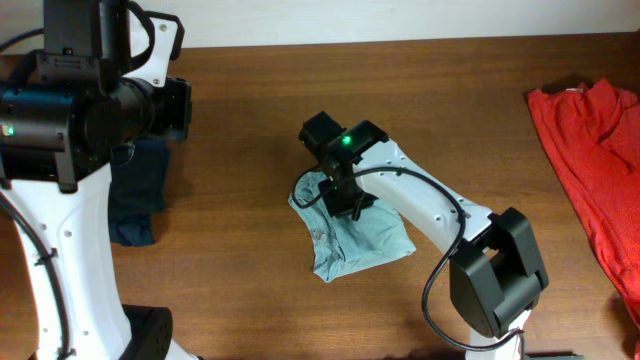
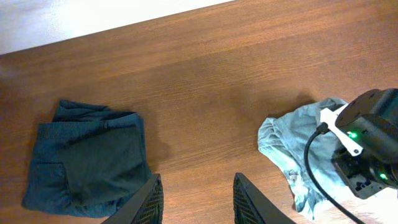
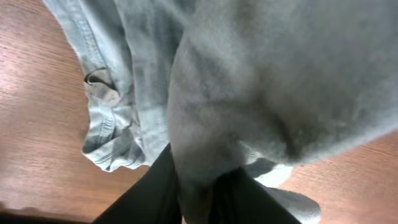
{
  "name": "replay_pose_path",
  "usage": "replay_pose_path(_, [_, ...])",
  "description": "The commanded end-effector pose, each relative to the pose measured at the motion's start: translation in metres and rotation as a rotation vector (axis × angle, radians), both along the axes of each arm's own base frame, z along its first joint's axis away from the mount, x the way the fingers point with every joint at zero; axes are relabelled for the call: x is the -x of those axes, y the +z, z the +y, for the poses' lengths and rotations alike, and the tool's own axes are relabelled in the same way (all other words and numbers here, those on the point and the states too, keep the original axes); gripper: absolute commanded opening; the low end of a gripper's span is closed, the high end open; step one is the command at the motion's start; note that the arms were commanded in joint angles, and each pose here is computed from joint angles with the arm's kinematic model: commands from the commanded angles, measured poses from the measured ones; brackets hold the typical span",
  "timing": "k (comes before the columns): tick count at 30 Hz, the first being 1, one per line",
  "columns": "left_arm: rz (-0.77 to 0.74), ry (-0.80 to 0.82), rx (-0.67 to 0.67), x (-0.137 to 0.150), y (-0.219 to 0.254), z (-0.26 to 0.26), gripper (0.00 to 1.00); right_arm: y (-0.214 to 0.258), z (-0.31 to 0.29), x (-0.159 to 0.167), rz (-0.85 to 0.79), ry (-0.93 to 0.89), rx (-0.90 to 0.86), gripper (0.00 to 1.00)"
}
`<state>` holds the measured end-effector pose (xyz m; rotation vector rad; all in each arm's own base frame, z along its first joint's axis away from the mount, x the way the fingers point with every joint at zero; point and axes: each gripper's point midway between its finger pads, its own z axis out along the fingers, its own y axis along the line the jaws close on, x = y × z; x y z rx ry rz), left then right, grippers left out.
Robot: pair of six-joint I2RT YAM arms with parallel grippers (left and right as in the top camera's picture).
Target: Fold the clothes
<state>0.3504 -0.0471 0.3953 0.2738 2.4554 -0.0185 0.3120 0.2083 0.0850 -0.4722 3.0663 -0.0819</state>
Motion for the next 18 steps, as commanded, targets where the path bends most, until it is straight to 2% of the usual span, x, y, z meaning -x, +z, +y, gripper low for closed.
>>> replay_pose_path(1, [0.002,0.014,0.003,-0.001,-0.001,0.002,0.37,0.013,-0.012,-0.010,-0.021,-0.035,0.030,0.14])
replay_pose_path(10, [0.000,0.014,0.003,-0.001,0.000,0.002,0.38,0.072,-0.007,-0.008,-0.078,0.012,0.066,0.15])
replay_pose_path(18, [0.001,0.014,0.003,-0.001,-0.001,0.002,0.38,0.032,0.040,0.007,0.019,0.079,0.007,0.15])
